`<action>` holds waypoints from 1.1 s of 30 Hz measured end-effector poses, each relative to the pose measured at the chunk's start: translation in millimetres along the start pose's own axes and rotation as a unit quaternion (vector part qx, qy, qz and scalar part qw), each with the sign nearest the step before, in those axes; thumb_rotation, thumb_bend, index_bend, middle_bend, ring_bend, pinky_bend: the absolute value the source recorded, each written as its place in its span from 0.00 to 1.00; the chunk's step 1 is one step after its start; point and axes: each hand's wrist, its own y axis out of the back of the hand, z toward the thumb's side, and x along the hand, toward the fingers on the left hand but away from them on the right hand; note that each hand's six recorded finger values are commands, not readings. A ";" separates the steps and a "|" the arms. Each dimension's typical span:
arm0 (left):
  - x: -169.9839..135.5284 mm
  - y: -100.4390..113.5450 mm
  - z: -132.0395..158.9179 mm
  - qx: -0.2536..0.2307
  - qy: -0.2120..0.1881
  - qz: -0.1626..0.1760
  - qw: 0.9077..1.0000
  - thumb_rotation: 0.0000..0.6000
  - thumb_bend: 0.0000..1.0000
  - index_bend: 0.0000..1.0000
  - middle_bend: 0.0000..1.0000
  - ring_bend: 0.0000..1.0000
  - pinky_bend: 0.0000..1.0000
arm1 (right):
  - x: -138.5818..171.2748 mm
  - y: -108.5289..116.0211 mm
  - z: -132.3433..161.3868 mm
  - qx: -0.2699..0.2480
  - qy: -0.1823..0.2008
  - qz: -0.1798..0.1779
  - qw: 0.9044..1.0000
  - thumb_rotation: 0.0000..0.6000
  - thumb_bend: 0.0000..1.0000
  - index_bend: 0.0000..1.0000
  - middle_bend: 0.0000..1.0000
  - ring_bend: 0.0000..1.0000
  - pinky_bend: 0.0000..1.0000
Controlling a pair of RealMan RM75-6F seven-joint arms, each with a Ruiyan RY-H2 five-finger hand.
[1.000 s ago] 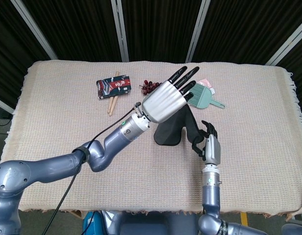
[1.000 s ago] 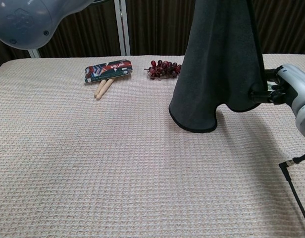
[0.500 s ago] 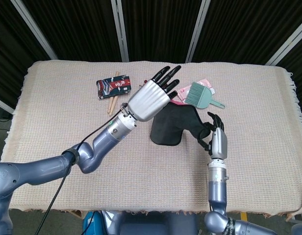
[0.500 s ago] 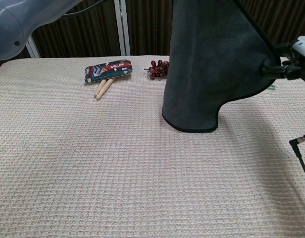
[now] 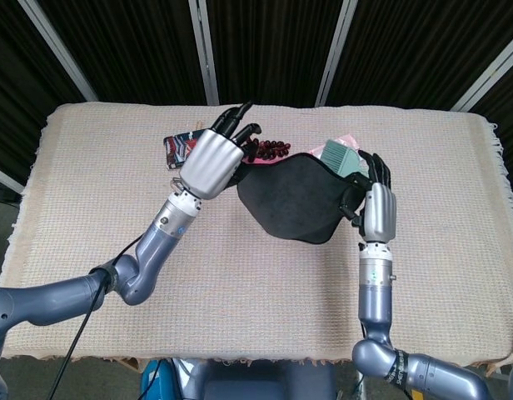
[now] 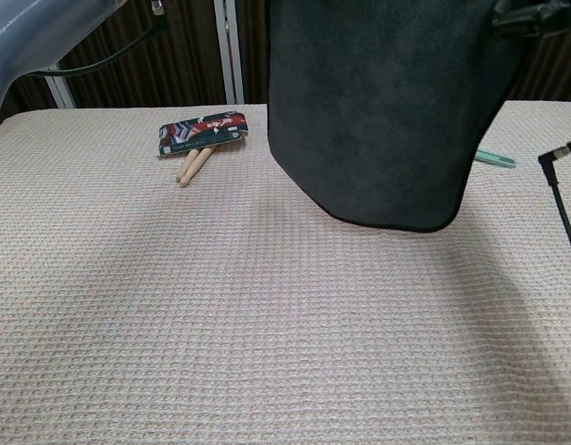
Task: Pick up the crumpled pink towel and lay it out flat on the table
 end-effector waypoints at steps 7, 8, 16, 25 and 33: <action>-8.7 -7.5 -16.3 -0.047 0.050 -0.003 0.998 1.00 0.43 0.68 0.32 0.04 0.17 | -22.5 0.9 20.1 0.022 0.018 -0.012 1.000 1.00 0.70 0.61 0.16 0.05 0.00; -8.8 -8.7 -17.4 -0.048 0.053 -0.002 0.997 1.00 0.43 0.68 0.32 0.04 0.17 | -26.9 1.3 22.0 0.024 0.018 -0.016 0.999 1.00 0.70 0.61 0.16 0.05 0.00; -12.3 -25.1 -22.0 -0.061 0.075 -0.005 0.995 1.00 0.43 0.68 0.32 0.04 0.17 | -38.9 0.4 22.0 0.033 0.015 -0.022 0.999 1.00 0.70 0.61 0.16 0.05 0.00; -40.6 -38.1 -29.1 -0.087 0.091 -0.014 0.992 1.00 0.43 0.68 0.32 0.04 0.17 | -9.6 -7.0 -7.8 0.051 0.007 0.008 0.999 1.00 0.70 0.61 0.16 0.05 0.00; -84.9 -47.4 -14.2 -0.150 0.094 -0.039 0.983 1.00 0.43 0.68 0.32 0.04 0.17 | 35.4 -14.7 -40.6 0.066 0.006 0.050 0.997 1.00 0.70 0.61 0.16 0.05 0.00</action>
